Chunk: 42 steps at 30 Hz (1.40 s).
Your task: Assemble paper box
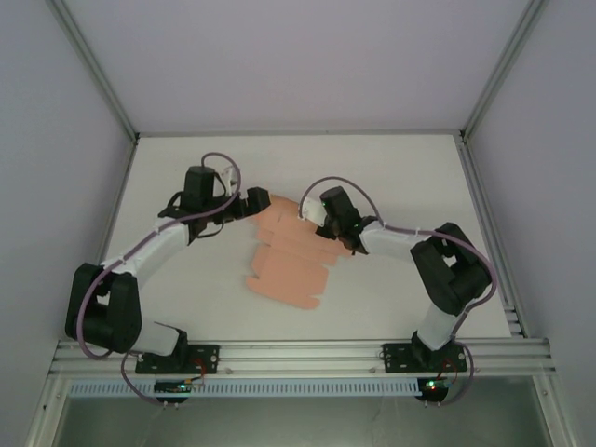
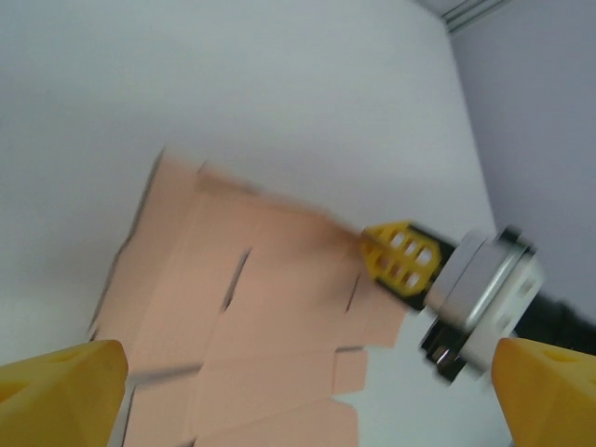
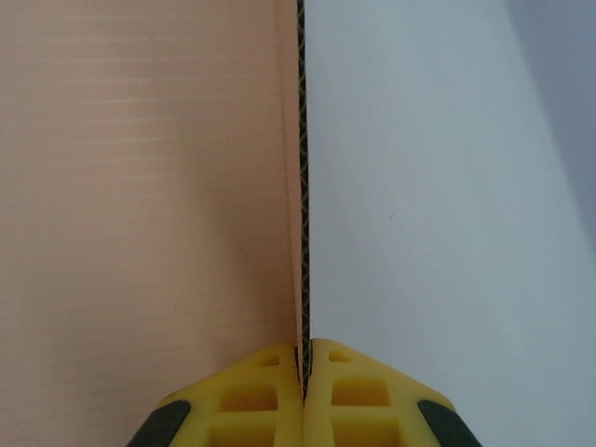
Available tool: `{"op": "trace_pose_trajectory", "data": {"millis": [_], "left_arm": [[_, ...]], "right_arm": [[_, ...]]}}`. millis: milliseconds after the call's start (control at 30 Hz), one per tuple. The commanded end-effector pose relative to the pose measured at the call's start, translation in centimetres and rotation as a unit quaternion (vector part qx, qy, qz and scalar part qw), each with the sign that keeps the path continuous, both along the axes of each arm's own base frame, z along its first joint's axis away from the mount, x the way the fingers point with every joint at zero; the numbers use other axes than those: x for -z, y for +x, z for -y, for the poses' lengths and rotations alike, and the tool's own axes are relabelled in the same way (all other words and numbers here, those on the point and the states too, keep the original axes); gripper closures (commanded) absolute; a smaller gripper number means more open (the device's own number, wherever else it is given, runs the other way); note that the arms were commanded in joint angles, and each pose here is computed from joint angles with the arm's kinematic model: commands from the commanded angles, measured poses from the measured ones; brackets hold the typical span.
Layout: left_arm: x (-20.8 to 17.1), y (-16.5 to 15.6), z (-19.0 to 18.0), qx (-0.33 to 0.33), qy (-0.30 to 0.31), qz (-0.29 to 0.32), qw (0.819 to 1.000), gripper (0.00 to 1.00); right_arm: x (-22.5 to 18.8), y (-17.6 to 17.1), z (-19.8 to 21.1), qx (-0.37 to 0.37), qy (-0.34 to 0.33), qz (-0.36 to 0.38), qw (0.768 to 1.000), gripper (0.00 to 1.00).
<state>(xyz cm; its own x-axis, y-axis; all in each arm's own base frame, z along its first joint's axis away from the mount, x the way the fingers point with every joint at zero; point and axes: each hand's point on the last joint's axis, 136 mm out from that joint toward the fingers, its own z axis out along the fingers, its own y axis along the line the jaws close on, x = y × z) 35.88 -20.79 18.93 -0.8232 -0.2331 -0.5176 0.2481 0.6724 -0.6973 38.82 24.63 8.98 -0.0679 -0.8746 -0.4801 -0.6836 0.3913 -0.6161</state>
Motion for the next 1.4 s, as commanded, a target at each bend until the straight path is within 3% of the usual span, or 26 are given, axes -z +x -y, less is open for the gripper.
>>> {"op": "trace_pose_trajectory", "data": {"millis": [0,133,300,633,967,1367], "left_arm": [[-4.0,1.6,1.3,0.021,-0.01,0.053,0.998,0.0],[-3.0,3.2,1.9,0.023,0.019,0.026,0.999,0.0],[-2.3,3.5,4.6,0.071,0.026,0.017,0.997,0.02],[0.5,2.0,6.7,0.112,0.035,-0.033,0.993,0.24],[1.6,1.4,7.3,0.122,0.085,-0.058,0.987,0.28],[-1.0,2.6,10.9,0.15,-0.023,-0.056,0.987,0.28]], "right_arm": [[-3.8,1.1,0.6,0.005,-0.045,0.092,0.995,1.0],[-5.2,0.3,-0.2,-0.013,-0.033,0.093,0.995,1.0],[-5.2,-0.4,-0.6,-0.016,-0.053,0.084,0.995,1.0],[-6.4,0.5,-0.7,0.013,-0.025,0.089,0.996,1.0],[-7.7,1.6,-0.4,0.053,-0.021,0.117,0.991,1.0],[-8.0,0.8,-2.4,0.038,0.074,0.102,0.991,1.0]]}}
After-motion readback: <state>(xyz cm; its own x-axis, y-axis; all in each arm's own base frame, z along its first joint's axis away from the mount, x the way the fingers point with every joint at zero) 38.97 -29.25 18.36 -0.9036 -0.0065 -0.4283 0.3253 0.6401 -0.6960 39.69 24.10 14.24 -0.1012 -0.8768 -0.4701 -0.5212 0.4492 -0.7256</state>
